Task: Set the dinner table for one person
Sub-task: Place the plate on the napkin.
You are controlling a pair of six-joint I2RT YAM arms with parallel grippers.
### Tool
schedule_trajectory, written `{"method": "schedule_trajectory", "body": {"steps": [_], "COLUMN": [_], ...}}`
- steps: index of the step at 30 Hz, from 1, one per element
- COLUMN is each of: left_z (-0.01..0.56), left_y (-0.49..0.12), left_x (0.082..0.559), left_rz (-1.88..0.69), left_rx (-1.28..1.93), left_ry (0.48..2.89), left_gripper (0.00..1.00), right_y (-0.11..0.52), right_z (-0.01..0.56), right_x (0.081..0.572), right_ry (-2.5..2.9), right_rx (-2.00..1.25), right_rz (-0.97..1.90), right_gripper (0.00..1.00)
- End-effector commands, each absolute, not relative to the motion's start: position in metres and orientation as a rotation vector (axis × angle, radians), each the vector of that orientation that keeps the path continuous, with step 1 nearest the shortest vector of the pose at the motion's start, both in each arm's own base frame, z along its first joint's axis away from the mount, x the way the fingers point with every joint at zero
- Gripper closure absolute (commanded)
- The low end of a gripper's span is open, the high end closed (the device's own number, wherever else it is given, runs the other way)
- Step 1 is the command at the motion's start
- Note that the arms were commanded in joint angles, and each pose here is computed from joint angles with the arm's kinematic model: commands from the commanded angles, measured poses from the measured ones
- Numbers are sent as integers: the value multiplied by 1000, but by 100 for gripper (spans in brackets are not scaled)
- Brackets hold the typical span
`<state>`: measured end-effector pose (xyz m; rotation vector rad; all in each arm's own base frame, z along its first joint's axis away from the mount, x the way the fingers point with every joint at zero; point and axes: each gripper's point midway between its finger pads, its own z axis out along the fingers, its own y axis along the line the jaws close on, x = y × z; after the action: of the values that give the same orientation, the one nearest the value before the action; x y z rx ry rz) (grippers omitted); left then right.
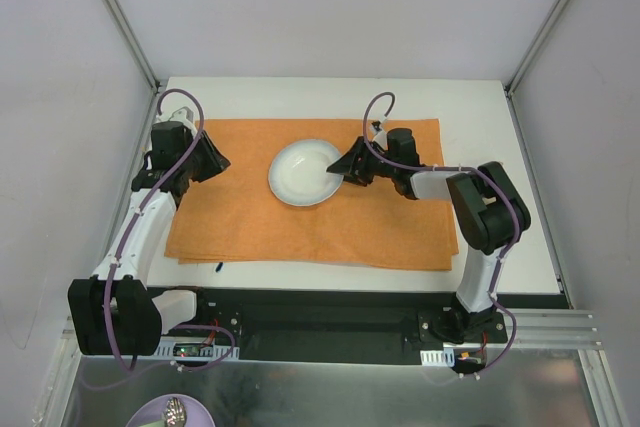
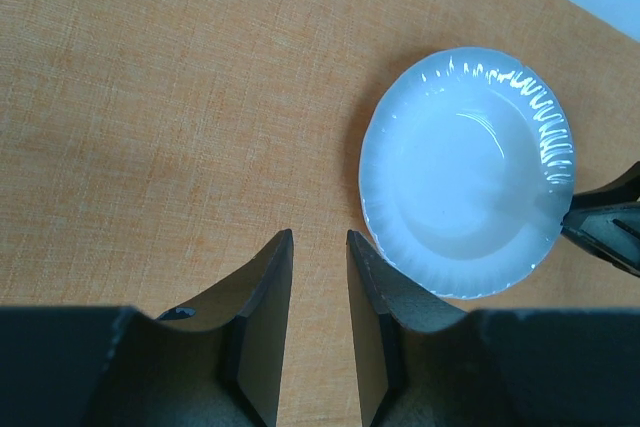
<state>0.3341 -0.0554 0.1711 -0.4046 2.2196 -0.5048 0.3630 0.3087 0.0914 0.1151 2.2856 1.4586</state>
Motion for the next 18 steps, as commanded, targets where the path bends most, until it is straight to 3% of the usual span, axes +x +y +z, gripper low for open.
{"method": "schedule_trajectory", "body": {"steps": [1,3,6,18], "left_z": [181,180,180,182], "left_y": [-57,-57,-57,-58], "left_x": [336,336,336,337], "left_rz": [-527,-526,-527,-540], "left_rx": [-392,-392,-393,-396], "left_ry": [2183,2186,2185,2182], "left_gripper": [72,72,72,72], "right_y": [304,297,280,200], "right_z": [115,117,112,111], "right_x": [373,374,374,375], "right_ry": [2178,2171,2214,2355], "right_rx": [68,59,74,31], "right_rz": [1463,1436,1348,884], "right_gripper": [43,35,32,31]}}
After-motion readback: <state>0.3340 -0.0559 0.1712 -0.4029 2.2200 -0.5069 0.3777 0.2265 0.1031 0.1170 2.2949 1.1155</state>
